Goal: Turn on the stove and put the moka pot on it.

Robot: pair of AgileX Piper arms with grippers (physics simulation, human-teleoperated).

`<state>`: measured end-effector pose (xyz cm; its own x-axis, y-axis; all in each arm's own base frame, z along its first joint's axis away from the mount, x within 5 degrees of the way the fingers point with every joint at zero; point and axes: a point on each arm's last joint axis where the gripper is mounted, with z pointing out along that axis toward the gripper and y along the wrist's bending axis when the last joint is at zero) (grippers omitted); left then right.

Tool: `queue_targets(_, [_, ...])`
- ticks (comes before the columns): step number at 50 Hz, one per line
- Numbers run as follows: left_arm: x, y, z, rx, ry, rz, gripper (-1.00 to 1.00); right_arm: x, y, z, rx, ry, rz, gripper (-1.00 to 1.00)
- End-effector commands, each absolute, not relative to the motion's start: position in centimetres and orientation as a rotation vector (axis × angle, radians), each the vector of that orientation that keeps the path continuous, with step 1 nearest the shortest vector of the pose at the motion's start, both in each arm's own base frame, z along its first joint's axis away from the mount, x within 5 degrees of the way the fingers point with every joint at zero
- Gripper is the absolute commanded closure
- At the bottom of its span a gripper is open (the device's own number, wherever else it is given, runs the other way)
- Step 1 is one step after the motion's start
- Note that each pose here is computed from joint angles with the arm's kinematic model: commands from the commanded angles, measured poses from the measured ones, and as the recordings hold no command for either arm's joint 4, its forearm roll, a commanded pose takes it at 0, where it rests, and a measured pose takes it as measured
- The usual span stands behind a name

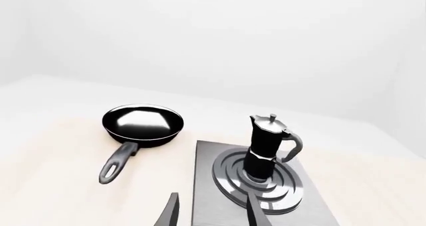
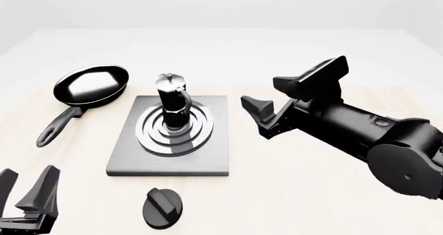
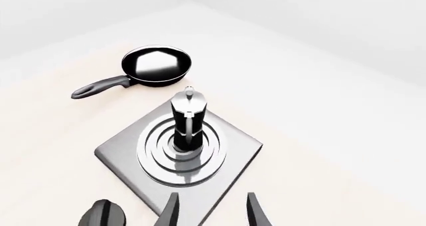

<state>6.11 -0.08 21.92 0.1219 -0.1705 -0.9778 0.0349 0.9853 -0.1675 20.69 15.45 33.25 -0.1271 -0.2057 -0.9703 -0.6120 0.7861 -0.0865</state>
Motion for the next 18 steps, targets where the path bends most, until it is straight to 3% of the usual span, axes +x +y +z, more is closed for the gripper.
queue_targets(1, [5.8, -0.1, 21.9, -0.108, 1.431, -0.144, -1.0, 17.3, 11.8, 34.9, -0.607, 1.675, 0.365, -1.0])
queue_targets(18, [5.6, -0.1, 22.0, -0.104, 1.422, -0.146, -1.0, 12.5, 7.7, 35.4, -0.563, 1.65, 0.33, -1.0])
